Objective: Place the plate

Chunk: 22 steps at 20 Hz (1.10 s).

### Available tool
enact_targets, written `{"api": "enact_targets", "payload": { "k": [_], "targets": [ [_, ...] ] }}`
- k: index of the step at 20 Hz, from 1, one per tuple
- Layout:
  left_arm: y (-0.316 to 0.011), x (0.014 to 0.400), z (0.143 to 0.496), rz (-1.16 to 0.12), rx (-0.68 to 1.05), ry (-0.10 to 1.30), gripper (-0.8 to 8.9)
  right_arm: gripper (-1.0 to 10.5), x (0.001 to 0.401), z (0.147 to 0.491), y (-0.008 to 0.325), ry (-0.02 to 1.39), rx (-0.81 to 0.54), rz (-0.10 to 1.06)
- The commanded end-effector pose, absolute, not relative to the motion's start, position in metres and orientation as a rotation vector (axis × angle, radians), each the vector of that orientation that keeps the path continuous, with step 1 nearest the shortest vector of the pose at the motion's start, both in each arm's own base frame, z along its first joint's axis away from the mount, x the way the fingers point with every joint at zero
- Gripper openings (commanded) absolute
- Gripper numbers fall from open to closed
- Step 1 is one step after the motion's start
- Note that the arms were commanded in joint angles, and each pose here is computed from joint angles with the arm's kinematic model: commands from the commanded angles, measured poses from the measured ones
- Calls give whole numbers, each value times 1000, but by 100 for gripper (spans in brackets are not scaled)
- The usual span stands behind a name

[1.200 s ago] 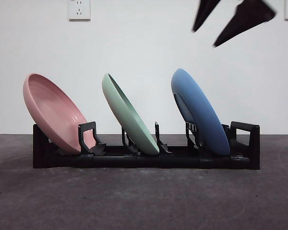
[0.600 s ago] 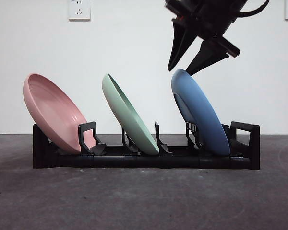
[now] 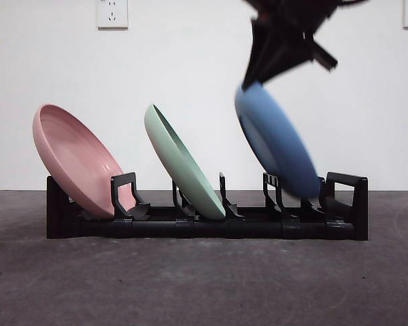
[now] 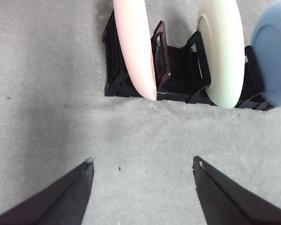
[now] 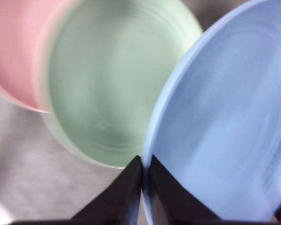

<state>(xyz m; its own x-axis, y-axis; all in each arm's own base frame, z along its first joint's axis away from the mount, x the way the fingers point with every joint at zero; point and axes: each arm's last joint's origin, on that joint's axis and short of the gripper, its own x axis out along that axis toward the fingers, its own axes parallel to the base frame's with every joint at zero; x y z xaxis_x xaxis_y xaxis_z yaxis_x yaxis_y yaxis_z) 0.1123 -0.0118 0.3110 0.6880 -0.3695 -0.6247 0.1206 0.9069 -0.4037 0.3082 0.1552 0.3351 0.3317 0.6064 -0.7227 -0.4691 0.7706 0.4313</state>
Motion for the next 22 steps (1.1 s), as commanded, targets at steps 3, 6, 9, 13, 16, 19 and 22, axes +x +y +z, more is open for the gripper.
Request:
{"api": "enact_targets", "payload": {
  "k": [3,6,9,13,16,19,22],
  "targets": [
    [-12,113,318,-295,-343,732,338,11,292,397,150,899,93,770],
    [-12,114,319,-297,-341,718,338,11,280,419,145,845,45,800],
    [-12,115,320,-297,-341,714,338,11,262,430,137,814,-3,839],
    [-12,115,320,-298,-340,712,338,11,222,431,121,702,-18,844],
    [-12,115,320,-298,-340,712,338,11,184,406,102,618,-31,840],
    [-12,115,320,-297,-341,713,339,11,141,376,83,575,-112,774],
    [-12,115,320,-297,-341,713,339,11,101,349,66,555,-221,706]
  ]
}}
